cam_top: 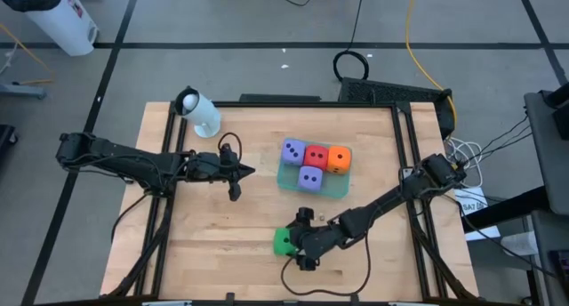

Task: Pick & Place Dice
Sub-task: Put the large green die into the green bin

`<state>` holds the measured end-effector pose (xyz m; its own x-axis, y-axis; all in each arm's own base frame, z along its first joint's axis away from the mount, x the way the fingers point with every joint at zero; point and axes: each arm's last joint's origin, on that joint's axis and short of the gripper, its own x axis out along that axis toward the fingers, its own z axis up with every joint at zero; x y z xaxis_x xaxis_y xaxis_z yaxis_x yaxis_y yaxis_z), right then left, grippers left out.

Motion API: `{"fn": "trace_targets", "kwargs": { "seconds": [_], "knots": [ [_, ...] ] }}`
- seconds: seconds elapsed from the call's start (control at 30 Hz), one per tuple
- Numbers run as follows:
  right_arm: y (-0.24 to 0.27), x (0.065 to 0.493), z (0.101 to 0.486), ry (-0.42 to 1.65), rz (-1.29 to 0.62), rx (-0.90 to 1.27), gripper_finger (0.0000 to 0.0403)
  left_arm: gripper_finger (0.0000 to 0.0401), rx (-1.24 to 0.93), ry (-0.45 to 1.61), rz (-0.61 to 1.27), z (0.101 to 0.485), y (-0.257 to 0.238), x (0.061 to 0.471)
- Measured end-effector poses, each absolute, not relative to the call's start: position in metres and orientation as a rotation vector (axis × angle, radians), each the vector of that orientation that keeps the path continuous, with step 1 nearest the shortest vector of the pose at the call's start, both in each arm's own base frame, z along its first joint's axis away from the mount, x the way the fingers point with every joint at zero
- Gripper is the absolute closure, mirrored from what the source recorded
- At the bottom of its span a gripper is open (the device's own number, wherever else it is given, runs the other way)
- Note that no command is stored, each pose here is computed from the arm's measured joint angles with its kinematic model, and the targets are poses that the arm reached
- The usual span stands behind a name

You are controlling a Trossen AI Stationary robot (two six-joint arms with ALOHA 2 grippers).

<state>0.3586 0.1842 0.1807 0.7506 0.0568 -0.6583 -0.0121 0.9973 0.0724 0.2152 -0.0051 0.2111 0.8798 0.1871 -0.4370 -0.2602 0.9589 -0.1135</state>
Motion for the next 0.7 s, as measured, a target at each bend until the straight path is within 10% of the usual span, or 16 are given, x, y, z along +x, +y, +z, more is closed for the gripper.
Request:
{"fn": "trace_targets", "kwargs": {
  "seconds": [0.7],
  "knots": [
    [0.174, 0.356, 0.167, 0.801, 0.077, 0.142, 0.0008, 0.0391, -0.168, 0.425, 0.218, 0.212, -0.008, 0.216]
  ]
}}
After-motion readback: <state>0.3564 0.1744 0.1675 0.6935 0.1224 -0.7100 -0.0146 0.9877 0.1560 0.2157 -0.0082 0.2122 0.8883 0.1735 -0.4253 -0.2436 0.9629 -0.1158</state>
